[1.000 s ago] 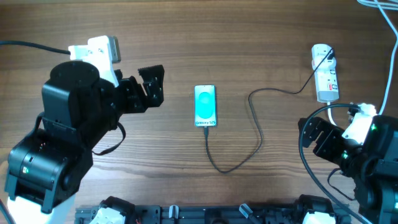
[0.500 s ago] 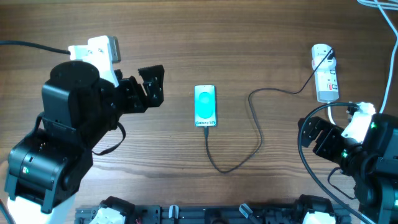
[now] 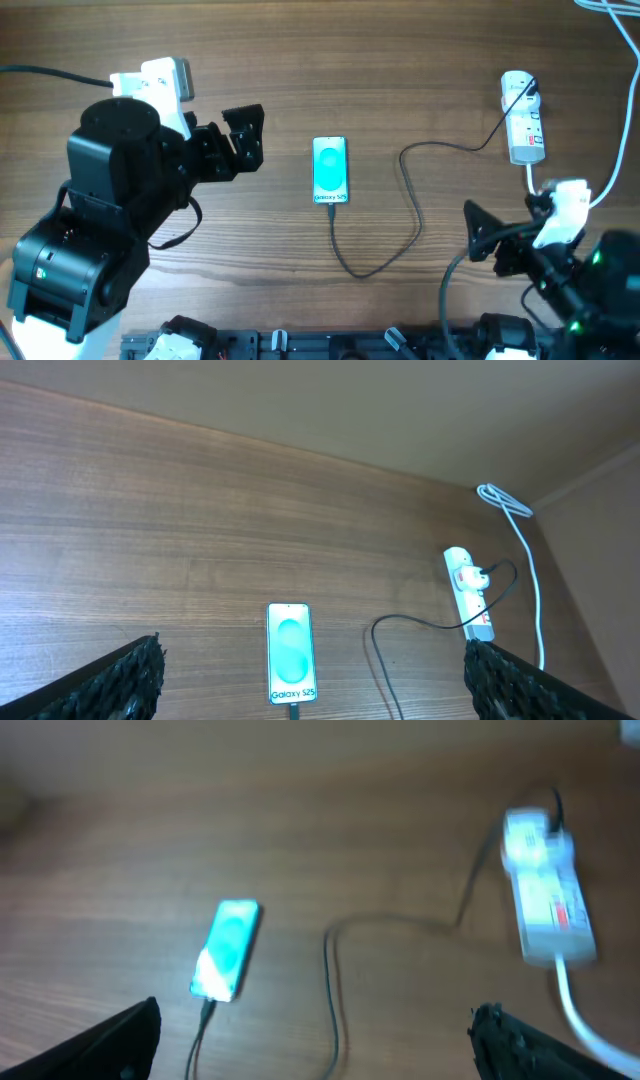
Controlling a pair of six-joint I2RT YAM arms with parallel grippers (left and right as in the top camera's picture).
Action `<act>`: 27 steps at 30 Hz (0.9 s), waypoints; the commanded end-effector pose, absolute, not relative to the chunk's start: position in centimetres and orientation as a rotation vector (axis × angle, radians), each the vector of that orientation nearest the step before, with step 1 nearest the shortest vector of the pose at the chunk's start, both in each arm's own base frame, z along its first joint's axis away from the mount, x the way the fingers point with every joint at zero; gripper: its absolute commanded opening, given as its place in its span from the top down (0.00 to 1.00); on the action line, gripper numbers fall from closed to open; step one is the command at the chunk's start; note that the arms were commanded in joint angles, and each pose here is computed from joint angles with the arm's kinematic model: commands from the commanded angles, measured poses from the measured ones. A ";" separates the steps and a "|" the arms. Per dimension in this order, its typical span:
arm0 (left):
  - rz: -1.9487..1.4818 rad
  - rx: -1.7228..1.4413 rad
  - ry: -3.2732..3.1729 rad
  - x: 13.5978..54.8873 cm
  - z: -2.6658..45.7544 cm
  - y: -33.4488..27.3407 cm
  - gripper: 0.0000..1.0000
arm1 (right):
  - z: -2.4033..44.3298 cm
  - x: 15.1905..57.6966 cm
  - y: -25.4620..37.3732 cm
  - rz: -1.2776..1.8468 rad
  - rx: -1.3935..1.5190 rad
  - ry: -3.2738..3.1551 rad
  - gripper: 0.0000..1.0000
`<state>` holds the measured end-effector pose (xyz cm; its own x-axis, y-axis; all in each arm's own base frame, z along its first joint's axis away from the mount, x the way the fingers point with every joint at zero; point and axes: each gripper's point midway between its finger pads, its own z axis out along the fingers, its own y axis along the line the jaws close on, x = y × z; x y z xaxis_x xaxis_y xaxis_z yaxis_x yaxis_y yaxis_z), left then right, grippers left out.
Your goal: Plug charger to phone and switch on socket
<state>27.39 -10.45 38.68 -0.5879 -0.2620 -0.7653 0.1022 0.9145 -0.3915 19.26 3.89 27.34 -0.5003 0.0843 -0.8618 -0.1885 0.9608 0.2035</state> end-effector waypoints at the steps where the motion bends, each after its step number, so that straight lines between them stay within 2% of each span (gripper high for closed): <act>1: -0.483 -0.120 2.139 27.6 38.8 -10.2 0.00 | 26.5 18.9 5.6 0.355 -0.220 1.960 0.00; 11: -0.483 -0.120 2.139 27.6 38.8 -10.2 0.00 | 23.8 20.5 6.3 0.326 -0.296 1.722 0.00; 27: -0.483 -0.120 2.138 27.6 38.8 -10.2 0.00 | 22.6 22.7 5.3 0.214 -0.265 1.482 0.00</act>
<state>27.39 -10.44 38.68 -0.5878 -0.2620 -0.7654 0.1019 0.9146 -0.3914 22.33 5.63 23.19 0.0431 -0.0128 -0.9990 -0.3268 0.9447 -0.0262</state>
